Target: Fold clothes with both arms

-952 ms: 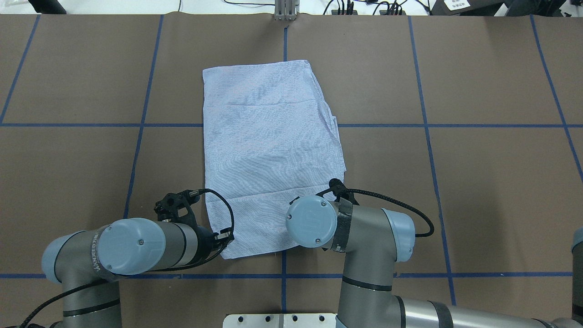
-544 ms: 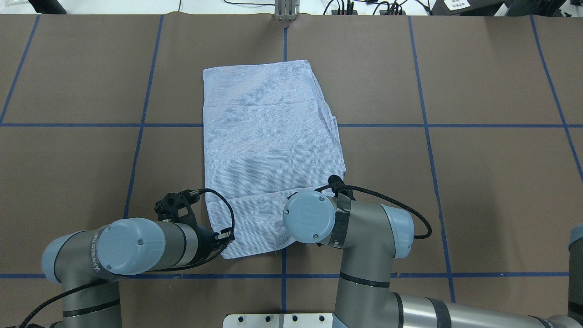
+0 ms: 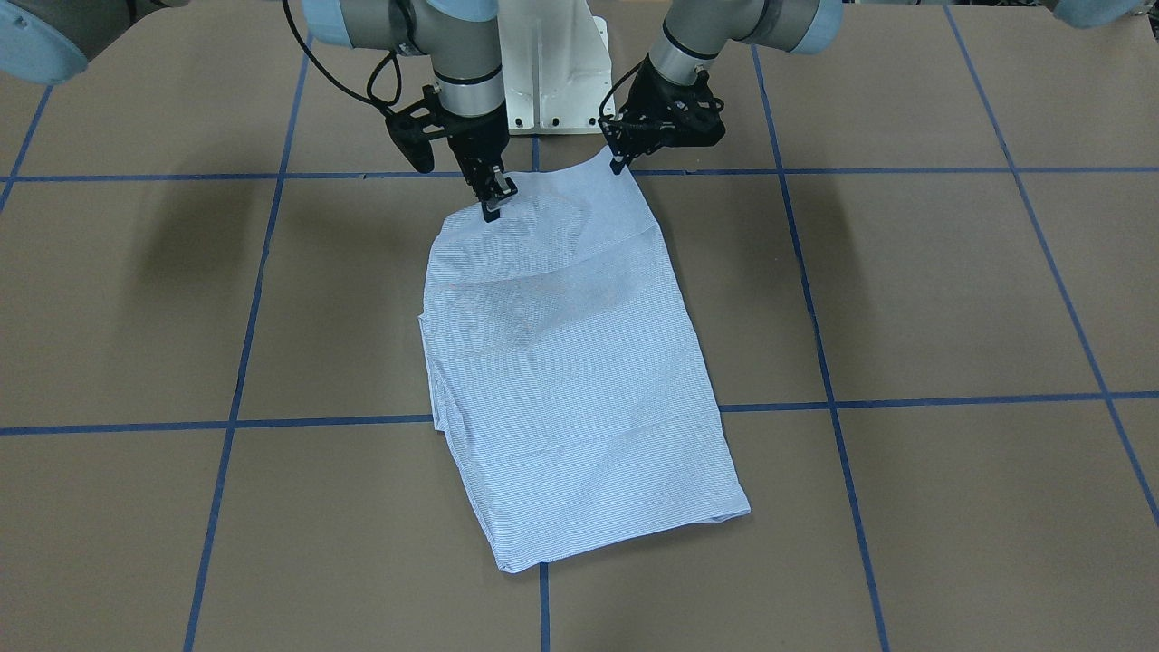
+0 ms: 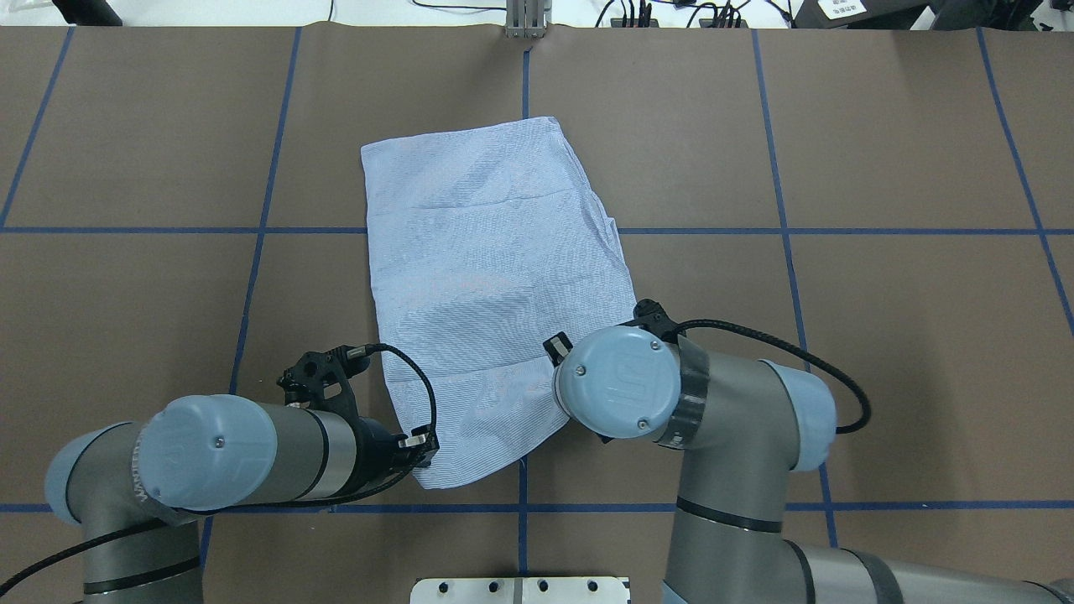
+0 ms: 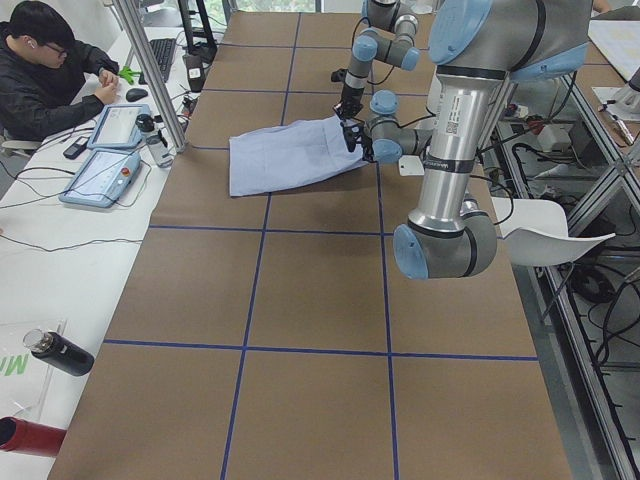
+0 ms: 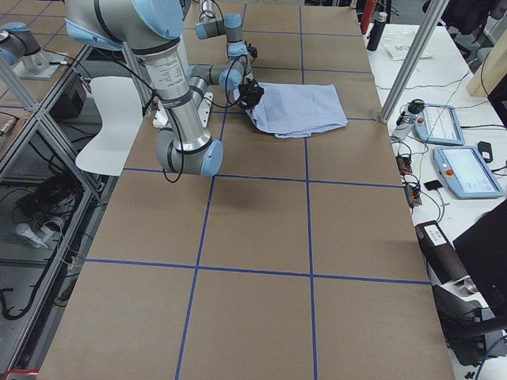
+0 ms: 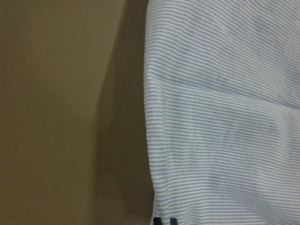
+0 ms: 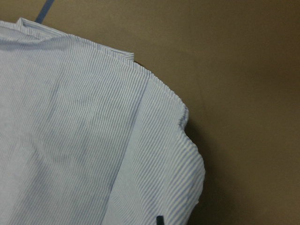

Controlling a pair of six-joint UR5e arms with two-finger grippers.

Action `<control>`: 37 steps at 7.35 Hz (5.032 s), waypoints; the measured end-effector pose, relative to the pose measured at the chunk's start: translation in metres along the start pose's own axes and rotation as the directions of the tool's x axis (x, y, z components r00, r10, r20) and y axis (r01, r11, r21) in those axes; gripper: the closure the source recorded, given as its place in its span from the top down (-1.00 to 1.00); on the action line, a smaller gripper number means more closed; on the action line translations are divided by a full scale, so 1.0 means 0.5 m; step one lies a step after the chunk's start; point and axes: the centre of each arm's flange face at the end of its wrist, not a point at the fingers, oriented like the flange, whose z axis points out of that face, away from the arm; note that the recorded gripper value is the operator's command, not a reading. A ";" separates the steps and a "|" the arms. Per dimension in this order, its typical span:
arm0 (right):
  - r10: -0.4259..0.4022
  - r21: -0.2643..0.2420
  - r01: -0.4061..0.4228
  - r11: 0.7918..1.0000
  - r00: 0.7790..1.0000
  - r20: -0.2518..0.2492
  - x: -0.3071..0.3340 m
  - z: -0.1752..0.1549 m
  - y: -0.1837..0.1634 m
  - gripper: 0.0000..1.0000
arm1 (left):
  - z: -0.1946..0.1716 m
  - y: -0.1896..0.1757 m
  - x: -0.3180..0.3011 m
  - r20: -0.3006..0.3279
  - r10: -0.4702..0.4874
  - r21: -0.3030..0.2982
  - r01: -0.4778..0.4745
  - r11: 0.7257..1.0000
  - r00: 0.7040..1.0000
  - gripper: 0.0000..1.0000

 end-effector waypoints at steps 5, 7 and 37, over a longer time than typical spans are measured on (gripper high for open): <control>-0.048 -0.094 0.044 0.995 0.998 -0.050 0.140 -0.258 0.030 -1.00 | -0.245 0.069 0.061 -0.085 0.016 -0.147 -0.029 0.989 0.996 -1.00; -0.065 -0.060 0.062 0.996 0.997 -0.046 0.131 -0.245 0.034 -1.00 | -0.244 0.031 0.074 -0.072 -0.001 -0.111 -0.007 0.994 0.997 -1.00; -0.774 0.190 0.793 0.579 0.608 -0.176 -0.390 0.213 0.089 1.00 | -0.281 -0.554 -0.052 0.125 0.544 0.054 -0.553 0.831 0.830 1.00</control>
